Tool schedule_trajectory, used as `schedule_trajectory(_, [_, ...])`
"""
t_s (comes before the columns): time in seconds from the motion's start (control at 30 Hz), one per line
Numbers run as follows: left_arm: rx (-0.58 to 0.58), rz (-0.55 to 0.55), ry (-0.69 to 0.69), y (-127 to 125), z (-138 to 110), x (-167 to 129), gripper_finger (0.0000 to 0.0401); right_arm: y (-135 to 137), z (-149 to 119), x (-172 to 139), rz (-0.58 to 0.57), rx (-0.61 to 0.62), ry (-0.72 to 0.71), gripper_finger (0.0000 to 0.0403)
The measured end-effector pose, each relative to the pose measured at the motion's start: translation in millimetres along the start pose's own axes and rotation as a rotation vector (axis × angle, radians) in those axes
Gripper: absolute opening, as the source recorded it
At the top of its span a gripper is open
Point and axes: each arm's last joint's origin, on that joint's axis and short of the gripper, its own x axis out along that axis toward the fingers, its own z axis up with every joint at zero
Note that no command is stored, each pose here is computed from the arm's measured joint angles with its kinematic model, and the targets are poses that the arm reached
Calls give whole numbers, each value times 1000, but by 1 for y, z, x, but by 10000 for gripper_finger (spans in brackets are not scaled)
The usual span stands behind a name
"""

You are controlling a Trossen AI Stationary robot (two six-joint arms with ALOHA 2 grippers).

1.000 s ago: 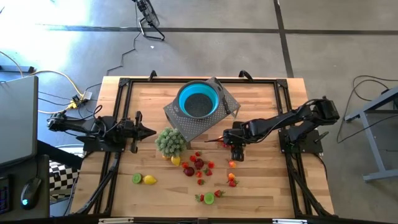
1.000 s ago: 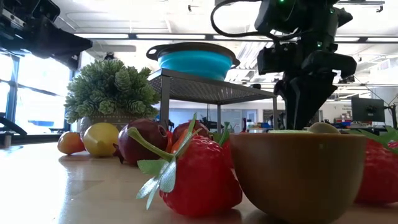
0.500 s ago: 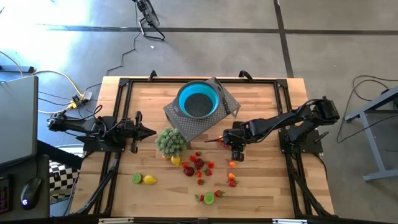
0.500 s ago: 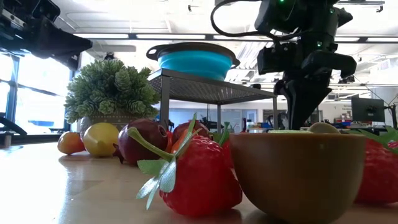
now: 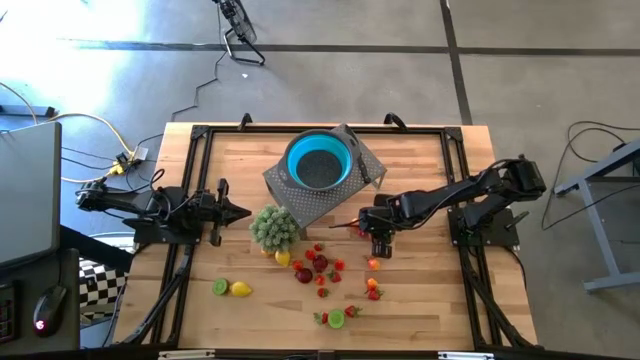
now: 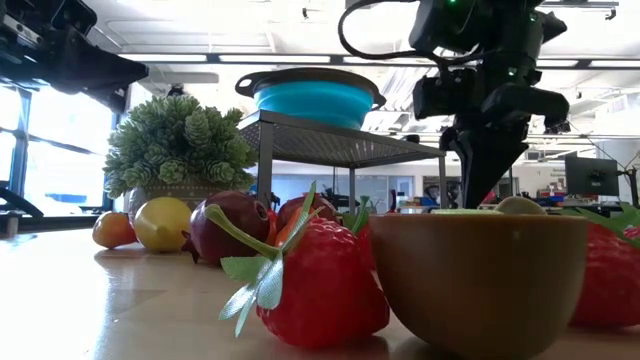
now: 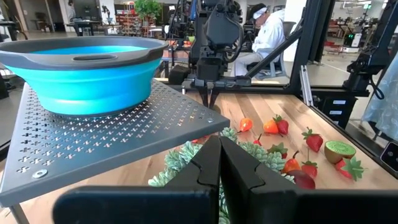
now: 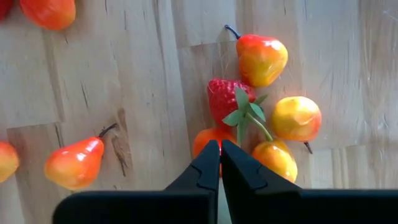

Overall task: Pick & Place Fruit
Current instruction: Put the pear into the blue strainer bowl on the shelf

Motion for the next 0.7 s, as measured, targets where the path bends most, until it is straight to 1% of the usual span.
schedule_trajectory(0.1, [0, 0, 0, 0, 0, 0, 1, 2, 9, -8, 12, -7, -23, 4])
schedule_trajectory(0.3, [0, 0, 0, 0, 0, 0, 1, 7, 31, -30, 41, -66, -87, 3])
schedule_trajectory(0.7, [0, 0, 0, 0, 0, 0, 1, 15, 79, -93, 66, -205, -303, 3])
